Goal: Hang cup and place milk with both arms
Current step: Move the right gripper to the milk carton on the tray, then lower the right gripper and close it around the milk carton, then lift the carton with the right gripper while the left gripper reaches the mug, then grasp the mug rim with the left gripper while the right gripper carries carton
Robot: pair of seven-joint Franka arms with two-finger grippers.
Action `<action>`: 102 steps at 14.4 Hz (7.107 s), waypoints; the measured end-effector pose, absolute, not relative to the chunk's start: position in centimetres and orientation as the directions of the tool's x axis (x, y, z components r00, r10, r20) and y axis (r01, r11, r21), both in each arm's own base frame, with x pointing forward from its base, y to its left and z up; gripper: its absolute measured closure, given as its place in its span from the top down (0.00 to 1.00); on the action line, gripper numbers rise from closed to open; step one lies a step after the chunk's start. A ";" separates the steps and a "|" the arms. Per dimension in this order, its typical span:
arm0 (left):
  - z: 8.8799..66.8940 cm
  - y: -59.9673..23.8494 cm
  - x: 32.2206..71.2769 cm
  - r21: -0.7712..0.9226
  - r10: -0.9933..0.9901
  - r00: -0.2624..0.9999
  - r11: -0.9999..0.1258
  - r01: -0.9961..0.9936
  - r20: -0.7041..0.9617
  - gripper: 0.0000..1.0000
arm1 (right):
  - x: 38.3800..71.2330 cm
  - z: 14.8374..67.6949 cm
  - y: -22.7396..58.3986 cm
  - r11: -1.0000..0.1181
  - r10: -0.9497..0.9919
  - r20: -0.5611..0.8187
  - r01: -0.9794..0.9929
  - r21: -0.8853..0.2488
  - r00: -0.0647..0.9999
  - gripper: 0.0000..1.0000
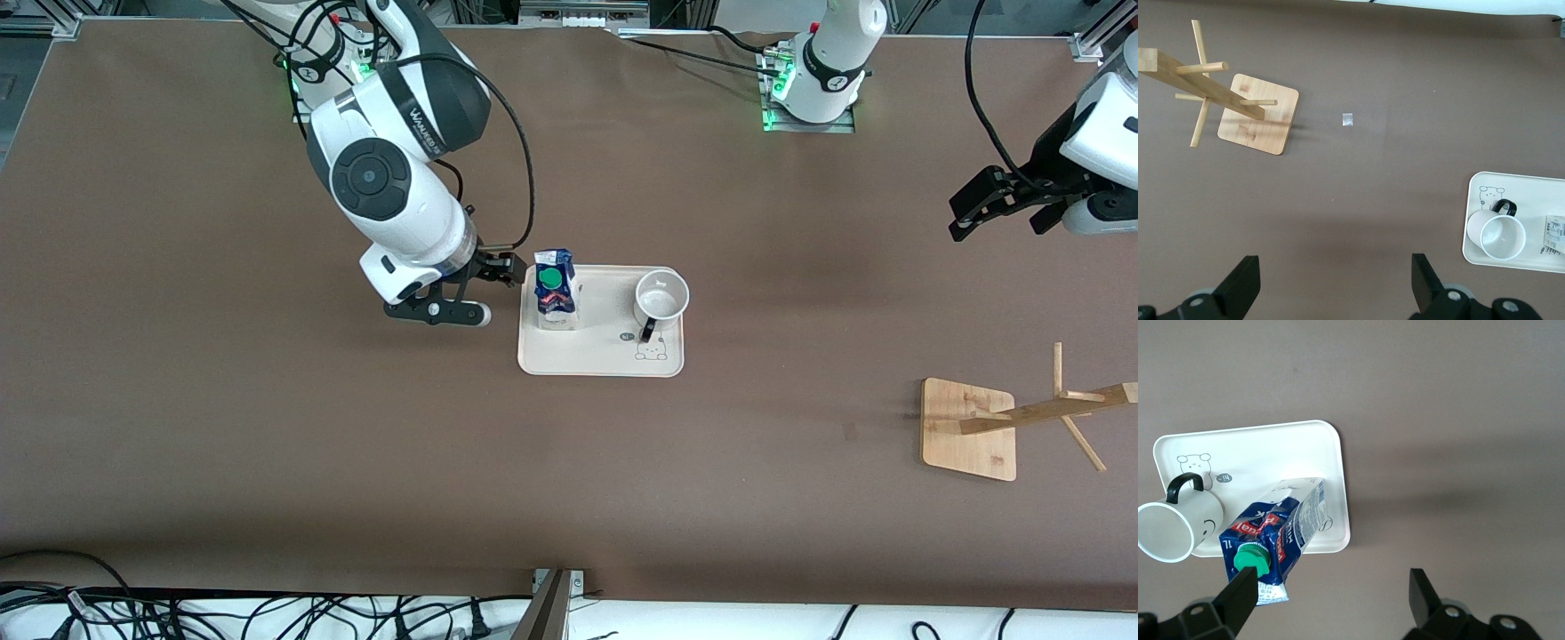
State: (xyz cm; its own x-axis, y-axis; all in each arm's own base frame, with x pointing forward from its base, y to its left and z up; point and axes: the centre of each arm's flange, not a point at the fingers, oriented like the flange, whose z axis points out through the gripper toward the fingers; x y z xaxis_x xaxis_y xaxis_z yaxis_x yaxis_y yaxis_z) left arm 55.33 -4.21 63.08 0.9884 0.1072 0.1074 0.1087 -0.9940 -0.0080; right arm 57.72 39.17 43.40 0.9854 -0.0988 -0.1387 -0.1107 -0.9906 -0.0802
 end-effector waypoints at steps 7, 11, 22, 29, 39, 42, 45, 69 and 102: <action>63.0 -4.2 55.3 -0.008 0.107 0.989 -0.994 0.108 0.107 1.00 | 57.1 38.1 42.1 -0.988 -0.116 -0.185 -0.132 -0.076 0.976 1.00; 63.0 -4.3 55.4 -0.008 0.106 0.989 -0.994 0.107 0.106 1.00 | 56.2 37.5 44.2 -0.986 -0.114 -0.179 -0.133 -0.096 0.977 1.00; 63.0 -4.3 55.4 -0.008 0.105 0.989 -0.994 0.107 0.106 1.00 | 55.7 37.5 46.8 -0.980 -0.114 -0.119 -0.131 -0.151 0.986 1.00; 63.0 -4.3 55.4 -0.008 0.105 0.989 -0.994 0.106 0.105 1.00 | 56.5 35.0 46.8 -0.978 -0.129 -0.105 -0.144 -0.152 0.986 1.00; 63.0 -4.3 55.4 -0.008 0.105 0.989 -0.994 0.106 0.105 1.00 | 55.8 33.8 48.5 -0.976 -0.115 -0.083 -0.128 -0.175 0.990 1.00; 62.9 -4.3 55.4 -0.008 0.105 0.989 -0.994 0.106 0.105 1.00 | 55.8 33.8 48.5 -0.977 -0.113 -0.084 -0.127 -0.174 0.990 1.00; 62.9 -4.3 55.4 -0.008 0.105 0.989 -0.994 0.106 0.104 1.00 | 55.6 33.3 48.4 -0.978 -0.107 -0.089 -0.121 -0.167 0.990 0.82; 58.6 -5.7 57.0 -0.011 0.076 0.997 -0.997 0.077 0.022 1.00 | 54.1 36.9 48.9 -0.982 -0.078 -0.102 -0.094 -0.163 0.992 0.37; 24.6 -39.3 49.9 0.163 -0.190 0.981 -0.970 -0.180 -0.047 1.00 | 62.4 46.5 3.2 -0.999 0.039 -0.265 0.033 -0.028 0.964 0.37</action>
State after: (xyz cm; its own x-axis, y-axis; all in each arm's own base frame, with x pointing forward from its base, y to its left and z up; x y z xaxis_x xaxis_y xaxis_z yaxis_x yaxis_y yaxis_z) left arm 49.93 -39.31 24.62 0.9807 -0.1897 -0.0472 -0.1798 -0.9701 0.1629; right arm 62.36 3.22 46.51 0.9636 0.0389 -0.2645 0.0327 -0.9991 -0.0278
